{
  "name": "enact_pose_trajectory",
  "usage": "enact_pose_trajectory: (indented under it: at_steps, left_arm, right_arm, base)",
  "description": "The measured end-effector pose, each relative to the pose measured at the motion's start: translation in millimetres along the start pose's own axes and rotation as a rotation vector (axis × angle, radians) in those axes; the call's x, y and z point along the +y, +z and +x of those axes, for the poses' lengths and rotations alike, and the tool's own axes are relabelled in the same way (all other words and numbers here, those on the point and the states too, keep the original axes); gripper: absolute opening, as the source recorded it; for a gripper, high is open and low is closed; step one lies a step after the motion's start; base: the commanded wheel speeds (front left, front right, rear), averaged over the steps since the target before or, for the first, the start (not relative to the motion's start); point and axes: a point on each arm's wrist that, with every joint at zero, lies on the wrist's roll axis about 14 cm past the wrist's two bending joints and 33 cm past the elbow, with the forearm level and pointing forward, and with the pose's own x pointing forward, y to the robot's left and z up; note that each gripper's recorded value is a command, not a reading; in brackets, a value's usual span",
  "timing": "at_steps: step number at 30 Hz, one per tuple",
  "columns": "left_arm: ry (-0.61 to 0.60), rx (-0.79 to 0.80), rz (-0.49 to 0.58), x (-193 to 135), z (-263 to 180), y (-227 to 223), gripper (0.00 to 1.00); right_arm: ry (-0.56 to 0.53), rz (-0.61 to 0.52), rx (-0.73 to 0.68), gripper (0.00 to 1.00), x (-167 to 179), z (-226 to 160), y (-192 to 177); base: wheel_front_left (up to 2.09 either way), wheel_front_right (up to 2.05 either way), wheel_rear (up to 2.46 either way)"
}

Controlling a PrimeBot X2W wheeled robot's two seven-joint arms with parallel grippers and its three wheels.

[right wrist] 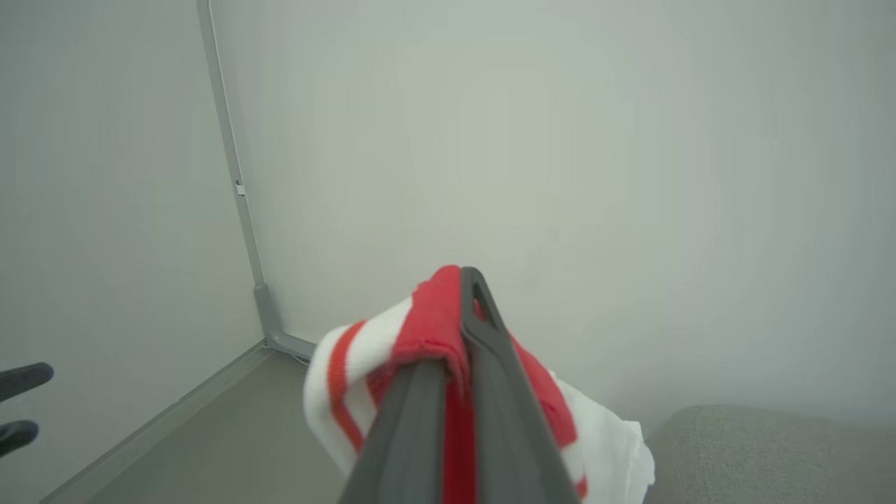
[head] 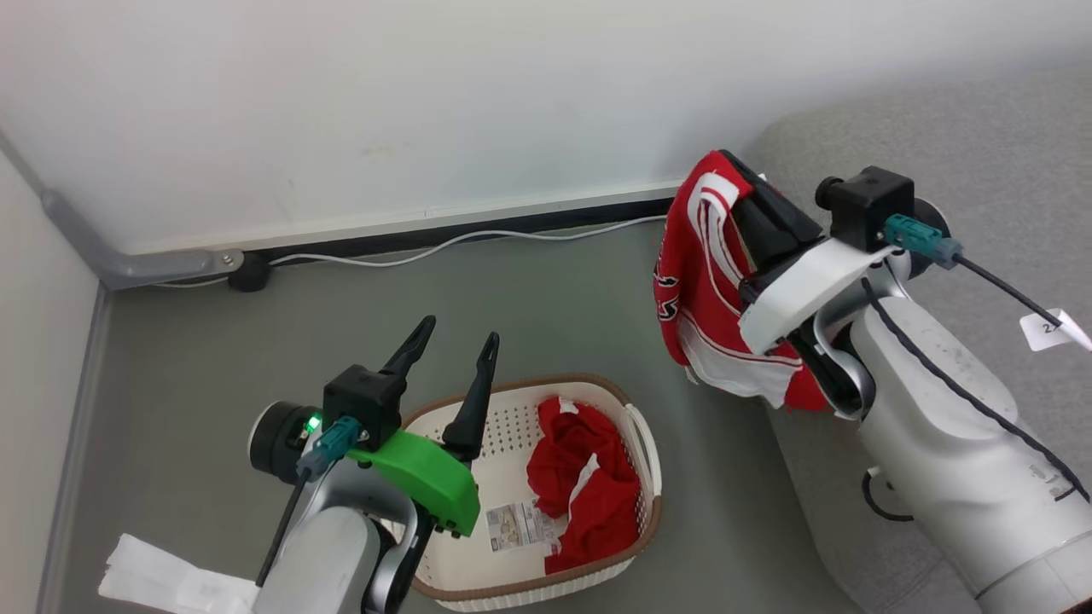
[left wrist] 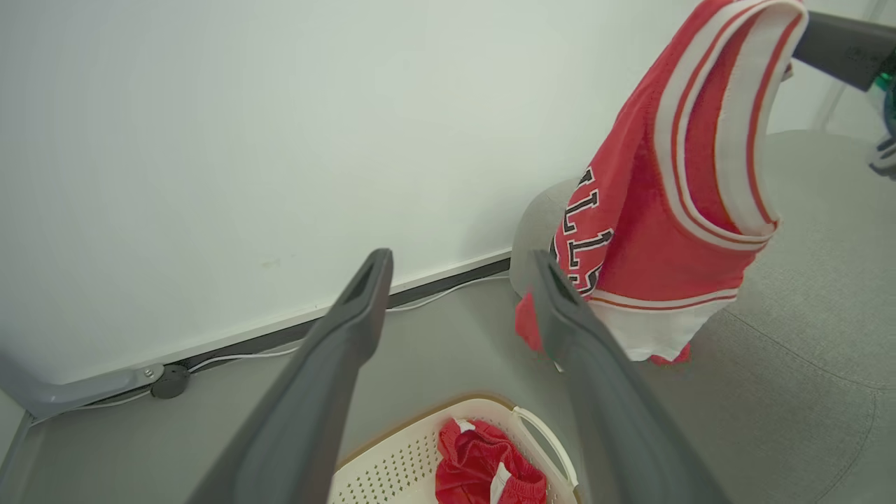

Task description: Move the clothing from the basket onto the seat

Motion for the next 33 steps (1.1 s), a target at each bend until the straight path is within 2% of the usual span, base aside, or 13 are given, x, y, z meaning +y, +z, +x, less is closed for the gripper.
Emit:
enact_pose_trajectory:
  at_steps: [15,33]
  left_arm:
    - [-0.147,0.035,-0.032,-47,12,-20,1.0]
    - [-0.353,0.093,-0.071,-110,19,-43,1.0]
  right_arm:
    - [-0.149,-0.116,-0.058,0.0,-62,-42,34]
    - [-0.329,-0.214,-0.047,0.0,-122,-107,54]
  base:
    - [0.0,0.0,0.0]
    - [0.0,0.0,0.0]
